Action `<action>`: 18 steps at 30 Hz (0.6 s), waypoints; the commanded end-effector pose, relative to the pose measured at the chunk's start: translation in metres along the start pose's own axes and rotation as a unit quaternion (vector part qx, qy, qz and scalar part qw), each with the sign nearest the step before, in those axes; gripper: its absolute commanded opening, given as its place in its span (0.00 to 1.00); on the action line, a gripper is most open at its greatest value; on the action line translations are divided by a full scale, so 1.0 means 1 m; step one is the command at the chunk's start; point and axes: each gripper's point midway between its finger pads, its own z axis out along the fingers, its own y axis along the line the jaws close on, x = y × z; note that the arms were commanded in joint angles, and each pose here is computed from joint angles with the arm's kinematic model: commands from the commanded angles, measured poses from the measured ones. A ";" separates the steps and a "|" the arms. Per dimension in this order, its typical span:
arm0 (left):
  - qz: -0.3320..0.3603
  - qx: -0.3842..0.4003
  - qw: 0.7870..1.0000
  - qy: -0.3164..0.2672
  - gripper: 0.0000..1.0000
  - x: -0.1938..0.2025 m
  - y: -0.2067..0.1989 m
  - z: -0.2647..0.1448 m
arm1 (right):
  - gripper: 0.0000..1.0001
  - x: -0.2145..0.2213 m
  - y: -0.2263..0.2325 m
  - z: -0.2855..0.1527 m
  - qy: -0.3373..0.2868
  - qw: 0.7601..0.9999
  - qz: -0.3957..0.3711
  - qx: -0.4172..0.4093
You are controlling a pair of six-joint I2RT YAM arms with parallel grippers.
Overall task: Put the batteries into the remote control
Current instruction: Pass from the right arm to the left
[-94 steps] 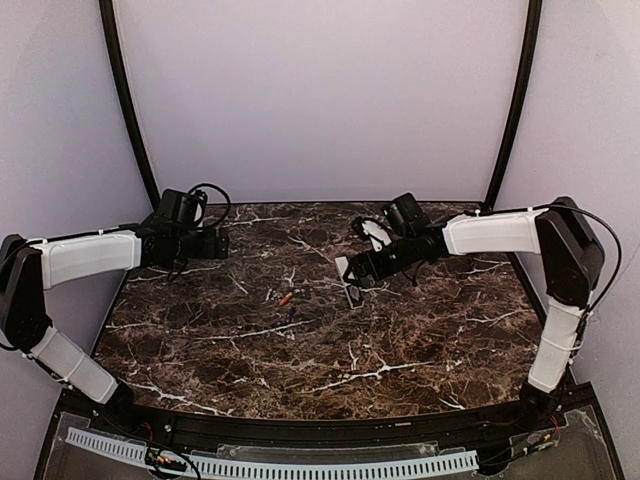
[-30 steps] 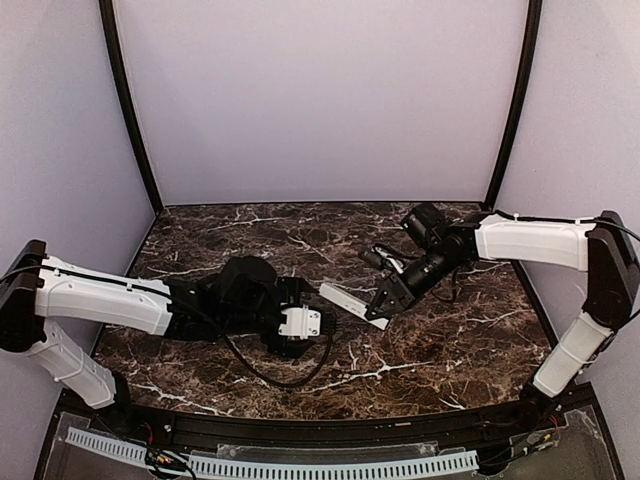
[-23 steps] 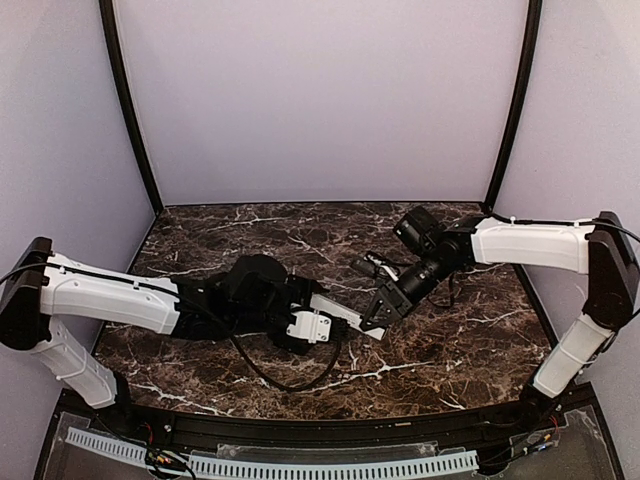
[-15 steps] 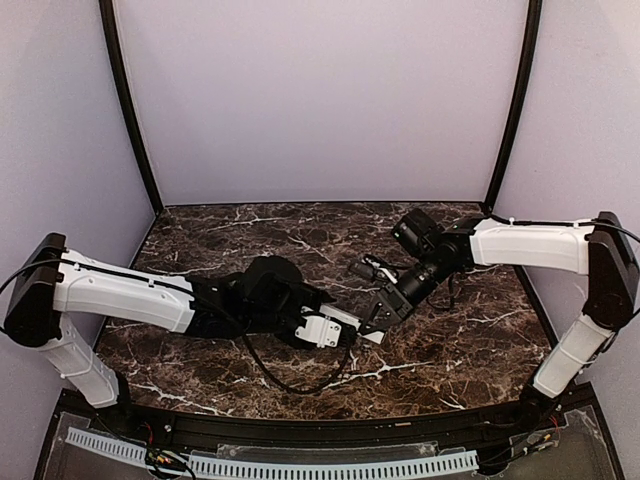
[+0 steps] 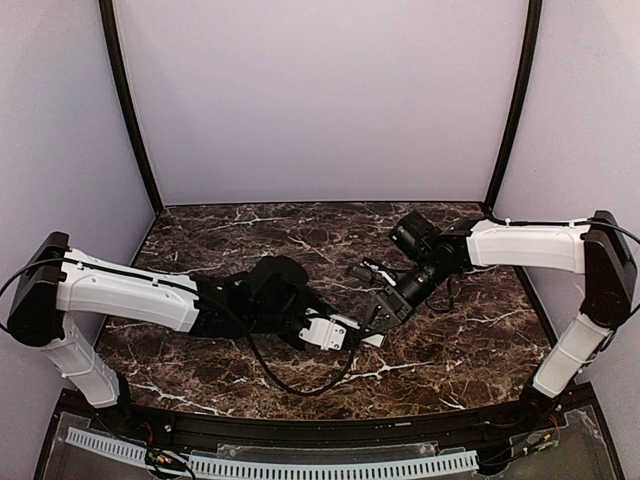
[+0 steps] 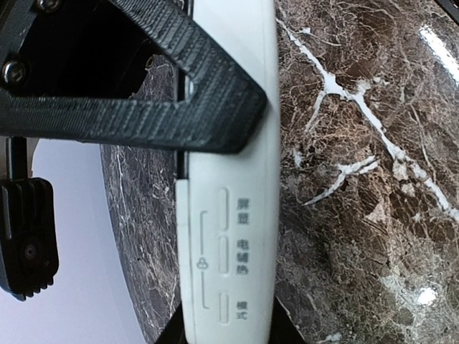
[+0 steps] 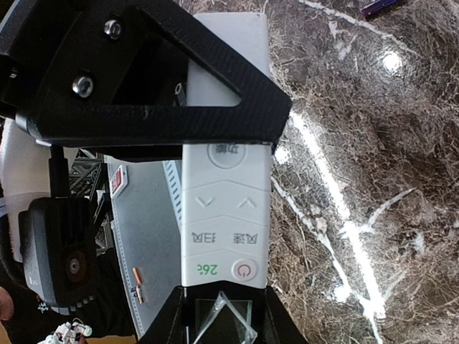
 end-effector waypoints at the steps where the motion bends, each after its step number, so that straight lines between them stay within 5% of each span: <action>1: -0.016 0.007 1.000 -0.013 0.21 -0.009 0.002 -0.001 | 0.03 -0.002 0.006 0.004 0.003 1.000 -0.011 -0.019; 5: -0.036 0.007 0.999 -0.024 0.07 -0.014 0.006 -0.003 | 0.10 -0.008 0.011 0.000 -0.004 1.000 -0.021 -0.019; 7: -0.047 0.006 0.998 -0.030 0.02 -0.017 0.008 -0.004 | 0.21 -0.013 0.015 -0.004 -0.011 0.999 -0.029 -0.015; 12: -0.075 0.009 0.996 -0.052 0.00 -0.026 0.012 -0.010 | 0.55 -0.034 0.018 -0.027 -0.053 0.996 -0.063 0.036; 18: -0.129 0.024 0.988 -0.077 0.00 -0.035 0.018 -0.020 | 0.78 -0.070 0.042 -0.101 -0.191 0.963 -0.144 0.123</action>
